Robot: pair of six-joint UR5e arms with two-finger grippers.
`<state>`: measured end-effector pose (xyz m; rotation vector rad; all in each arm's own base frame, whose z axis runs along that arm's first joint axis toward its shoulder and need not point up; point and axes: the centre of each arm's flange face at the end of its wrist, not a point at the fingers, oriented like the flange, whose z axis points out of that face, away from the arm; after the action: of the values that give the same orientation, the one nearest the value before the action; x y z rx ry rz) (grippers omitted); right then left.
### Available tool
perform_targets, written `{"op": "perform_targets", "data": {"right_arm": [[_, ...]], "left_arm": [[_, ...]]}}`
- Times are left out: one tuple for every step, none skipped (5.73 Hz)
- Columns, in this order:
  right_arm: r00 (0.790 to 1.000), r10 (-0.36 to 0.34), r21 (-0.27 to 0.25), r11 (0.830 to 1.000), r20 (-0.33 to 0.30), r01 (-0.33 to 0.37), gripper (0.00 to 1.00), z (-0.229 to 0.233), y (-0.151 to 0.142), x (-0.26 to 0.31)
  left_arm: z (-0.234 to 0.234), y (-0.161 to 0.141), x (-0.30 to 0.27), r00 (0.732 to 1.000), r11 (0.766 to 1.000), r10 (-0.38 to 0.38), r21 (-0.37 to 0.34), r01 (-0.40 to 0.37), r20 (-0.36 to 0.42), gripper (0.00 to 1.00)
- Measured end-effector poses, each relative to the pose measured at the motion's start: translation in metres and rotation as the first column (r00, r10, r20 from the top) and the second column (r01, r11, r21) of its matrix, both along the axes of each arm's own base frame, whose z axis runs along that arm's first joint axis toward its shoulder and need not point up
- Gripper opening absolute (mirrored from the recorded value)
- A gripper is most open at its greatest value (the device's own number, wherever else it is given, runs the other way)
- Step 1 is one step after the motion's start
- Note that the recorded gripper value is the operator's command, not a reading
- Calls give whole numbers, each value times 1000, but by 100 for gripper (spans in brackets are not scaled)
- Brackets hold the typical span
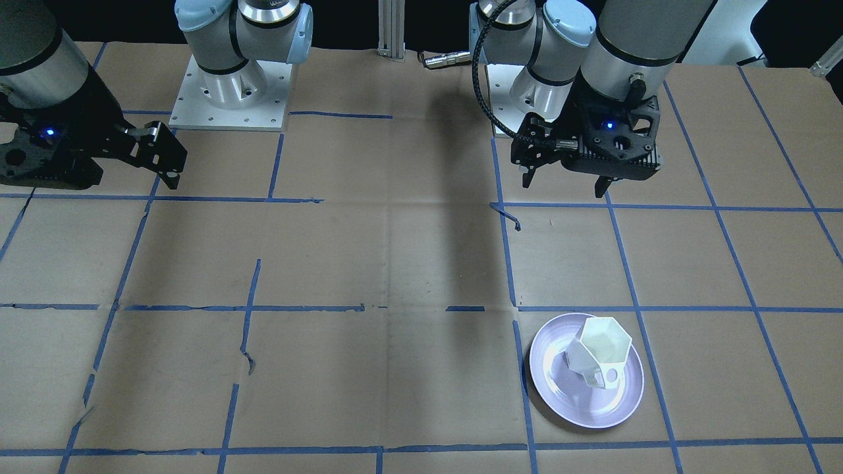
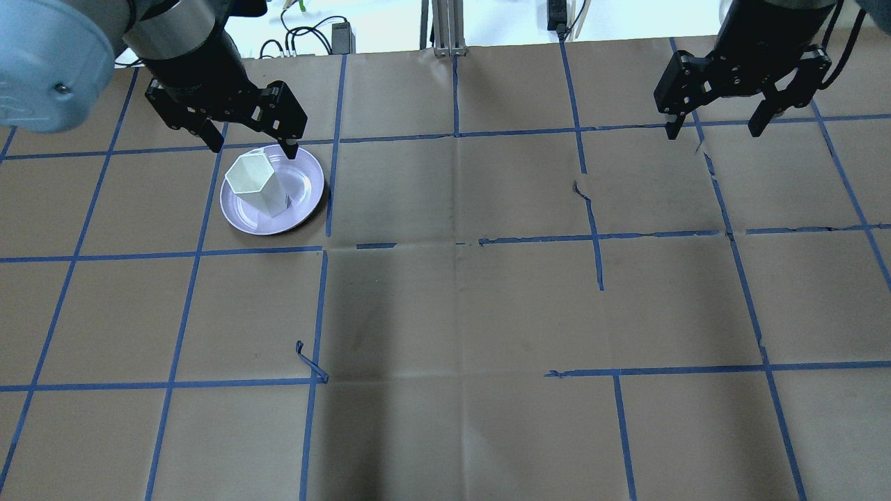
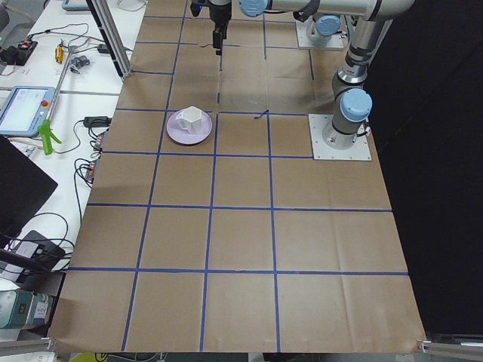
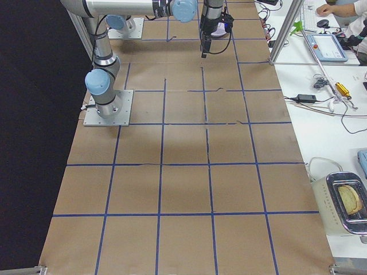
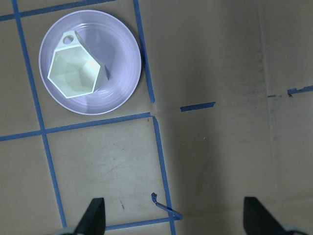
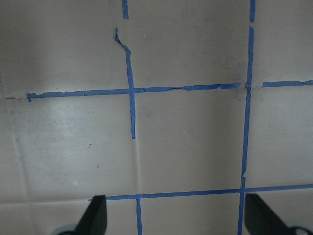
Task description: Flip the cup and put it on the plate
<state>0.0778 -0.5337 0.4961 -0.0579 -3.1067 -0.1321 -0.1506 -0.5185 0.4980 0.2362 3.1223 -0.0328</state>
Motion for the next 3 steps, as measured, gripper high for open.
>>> {"op": "perform_targets", "data": {"right_arm": [[1000, 0, 0, 1000, 0, 0, 100, 0, 0, 0], [1000, 0, 0, 1000, 0, 0, 100, 0, 0, 0], [1000, 0, 0, 1000, 0, 0, 100, 0, 0, 0]], "left_arm": [[0, -1, 1, 1000, 1000, 2, 1, -2, 4, 98], [-1, -2, 2, 1000, 1000, 5, 0, -5, 3, 98], [-2, -4, 4, 1000, 1000, 8, -1, -8, 2, 98]]}}
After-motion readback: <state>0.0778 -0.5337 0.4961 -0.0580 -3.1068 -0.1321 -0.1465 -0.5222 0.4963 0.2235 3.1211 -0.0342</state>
